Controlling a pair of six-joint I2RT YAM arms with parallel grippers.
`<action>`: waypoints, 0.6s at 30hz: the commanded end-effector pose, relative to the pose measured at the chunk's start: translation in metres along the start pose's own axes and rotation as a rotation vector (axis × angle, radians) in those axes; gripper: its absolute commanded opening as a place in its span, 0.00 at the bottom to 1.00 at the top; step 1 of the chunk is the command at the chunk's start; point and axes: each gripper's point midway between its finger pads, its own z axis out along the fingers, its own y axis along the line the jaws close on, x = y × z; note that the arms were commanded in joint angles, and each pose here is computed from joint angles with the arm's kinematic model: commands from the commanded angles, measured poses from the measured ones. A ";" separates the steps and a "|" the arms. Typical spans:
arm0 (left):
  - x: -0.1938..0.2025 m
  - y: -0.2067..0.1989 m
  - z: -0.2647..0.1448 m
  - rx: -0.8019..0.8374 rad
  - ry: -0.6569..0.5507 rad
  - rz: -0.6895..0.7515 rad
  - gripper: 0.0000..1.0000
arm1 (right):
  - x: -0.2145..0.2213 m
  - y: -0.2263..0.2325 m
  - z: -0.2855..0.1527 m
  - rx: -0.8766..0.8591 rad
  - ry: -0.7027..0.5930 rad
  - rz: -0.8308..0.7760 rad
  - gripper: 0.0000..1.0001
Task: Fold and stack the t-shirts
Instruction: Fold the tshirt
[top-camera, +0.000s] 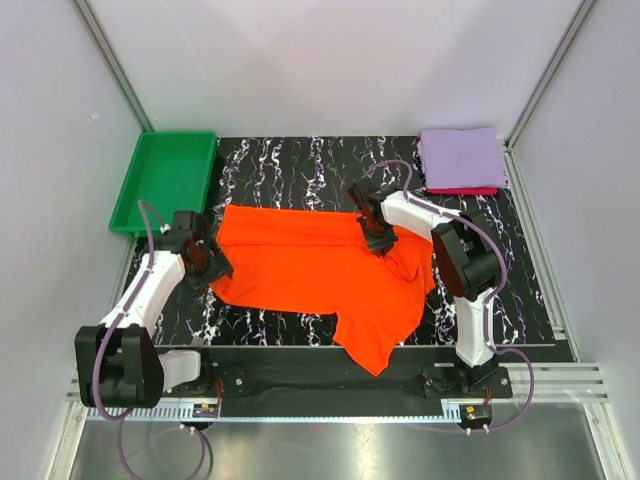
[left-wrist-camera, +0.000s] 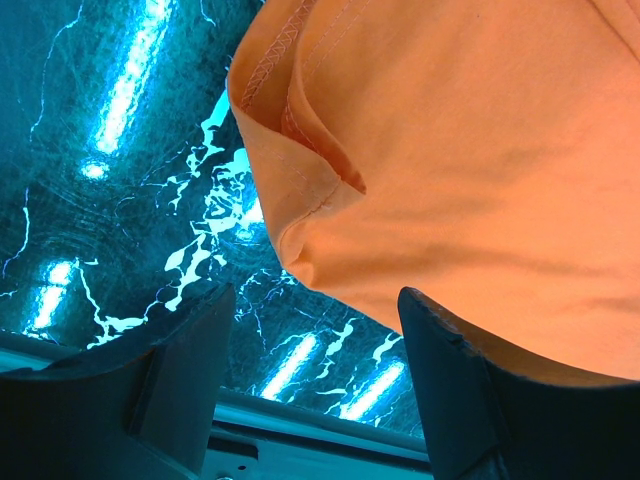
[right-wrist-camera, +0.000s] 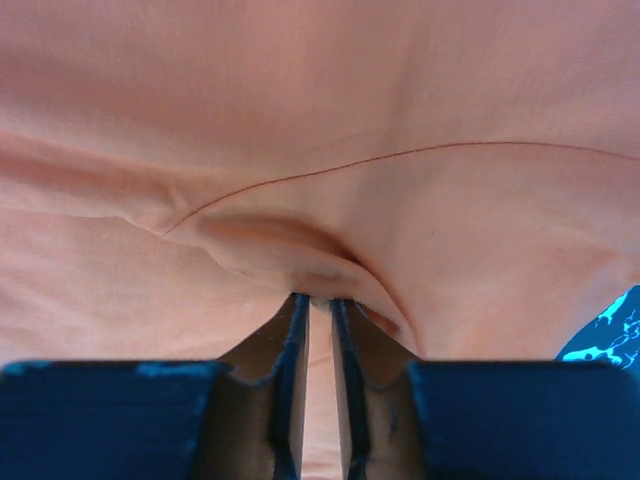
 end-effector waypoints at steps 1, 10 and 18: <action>-0.012 -0.011 -0.004 0.044 -0.031 0.012 0.72 | -0.018 -0.005 -0.014 0.025 -0.061 0.013 0.16; -0.010 -0.010 -0.001 0.038 -0.024 0.015 0.72 | 0.000 0.025 -0.059 -0.183 0.058 0.061 0.00; -0.007 -0.008 0.002 0.037 -0.018 0.015 0.73 | 0.028 0.061 -0.079 -0.412 0.186 0.073 0.00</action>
